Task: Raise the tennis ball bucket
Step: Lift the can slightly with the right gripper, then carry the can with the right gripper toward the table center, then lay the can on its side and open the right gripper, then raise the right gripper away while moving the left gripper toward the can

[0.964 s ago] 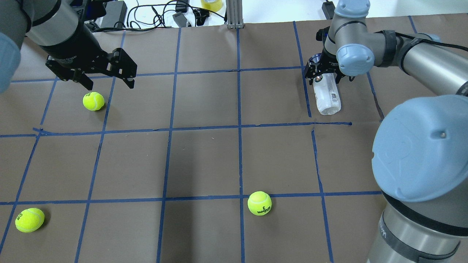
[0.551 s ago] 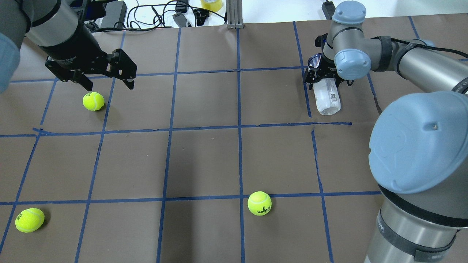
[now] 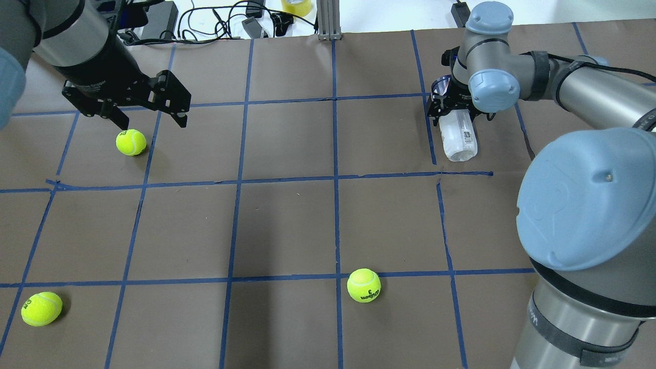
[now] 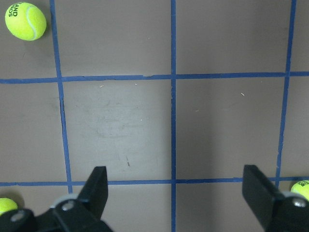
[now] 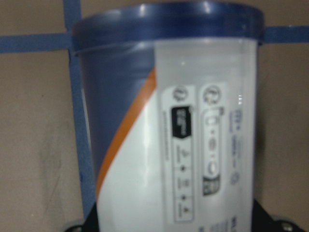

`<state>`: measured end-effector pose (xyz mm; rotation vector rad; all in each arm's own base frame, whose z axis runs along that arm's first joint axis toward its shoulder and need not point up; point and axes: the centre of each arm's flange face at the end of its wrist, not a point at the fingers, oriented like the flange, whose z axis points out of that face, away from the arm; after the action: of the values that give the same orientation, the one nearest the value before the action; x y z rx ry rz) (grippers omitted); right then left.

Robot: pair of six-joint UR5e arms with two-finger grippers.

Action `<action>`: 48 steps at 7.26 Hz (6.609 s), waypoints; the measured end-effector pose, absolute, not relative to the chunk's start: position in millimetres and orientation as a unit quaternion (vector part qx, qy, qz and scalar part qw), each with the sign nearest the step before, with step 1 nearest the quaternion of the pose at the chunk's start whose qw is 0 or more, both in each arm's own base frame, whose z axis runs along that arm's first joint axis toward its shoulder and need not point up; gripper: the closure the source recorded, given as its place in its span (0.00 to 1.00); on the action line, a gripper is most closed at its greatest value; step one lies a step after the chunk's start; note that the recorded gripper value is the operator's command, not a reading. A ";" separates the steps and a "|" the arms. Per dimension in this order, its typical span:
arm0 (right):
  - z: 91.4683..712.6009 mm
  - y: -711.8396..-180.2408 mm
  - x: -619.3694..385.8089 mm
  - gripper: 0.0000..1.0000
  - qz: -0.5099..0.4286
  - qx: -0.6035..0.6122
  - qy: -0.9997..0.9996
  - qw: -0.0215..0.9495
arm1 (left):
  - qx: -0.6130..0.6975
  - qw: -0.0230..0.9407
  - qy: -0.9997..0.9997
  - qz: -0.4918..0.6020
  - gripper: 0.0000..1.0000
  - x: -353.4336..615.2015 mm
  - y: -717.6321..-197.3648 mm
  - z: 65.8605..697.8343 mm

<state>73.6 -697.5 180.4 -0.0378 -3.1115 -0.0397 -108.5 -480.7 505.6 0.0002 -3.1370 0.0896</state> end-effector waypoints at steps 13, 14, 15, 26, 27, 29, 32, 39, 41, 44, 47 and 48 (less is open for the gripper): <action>248.0 -648.7 261.4 0.30 0.036 0.342 -0.939 0.007 | 0.007 0.002 -1.000 0.026 0.00 -92.1 -483.1 509.6; 253.2 -642.0 280.7 0.28 0.047 0.396 -0.917 0.009 | -0.014 0.000 -1.000 0.027 0.00 -83.4 -484.5 510.9; 257.0 -636.2 298.8 0.28 0.065 0.446 -0.892 0.010 | -0.038 -0.002 -0.999 0.028 0.00 -73.0 -485.3 512.8; 213.3 -565.4 461.4 0.23 0.135 0.690 -0.710 0.028 | -0.045 -0.001 -0.999 0.029 0.00 -10.2 -480.4 523.1; 205.7 -564.5 463.1 0.20 0.135 0.690 -0.710 0.028 | -0.045 -0.001 -0.999 0.029 0.00 -10.3 -480.0 523.2; 196.8 -564.2 463.4 0.13 0.134 0.689 -0.712 0.028 | -0.045 -0.001 -0.999 0.029 0.00 -10.6 -479.6 522.9; 186.7 -563.3 462.9 0.00 0.129 0.686 -0.715 0.028 | -0.045 -0.001 -0.999 0.029 0.00 -10.8 -479.1 522.8; 273.9 -568.2 410.4 0.00 0.085 0.635 -0.767 0.015 | -0.045 0.000 -0.999 0.028 0.00 -11.2 -478.9 522.3; 344.6 -581.8 329.0 0.00 0.068 0.584 -0.809 0.002 | -0.046 0.006 -0.999 0.028 0.00 -12.8 -478.5 520.0; 433.6 -569.6 197.9 0.00 0.035 0.489 -0.871 -0.018 | -0.045 0.030 -0.998 0.027 0.00 -15.7 -481.9 511.6; 487.8 -537.0 144.8 0.00 0.030 0.380 -0.924 -0.014 | -0.042 0.111 -0.992 0.042 0.00 -23.6 -504.0 466.7; 497.6 -529.1 141.8 0.00 0.031 0.330 -0.943 -0.014 | -0.040 0.128 -0.990 0.039 0.00 -24.1 -512.5 446.8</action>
<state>141.8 -529.1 497.6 1.0465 -2.9900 0.0993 -24.1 -512.5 446.8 -0.1151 -2.8796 0.1130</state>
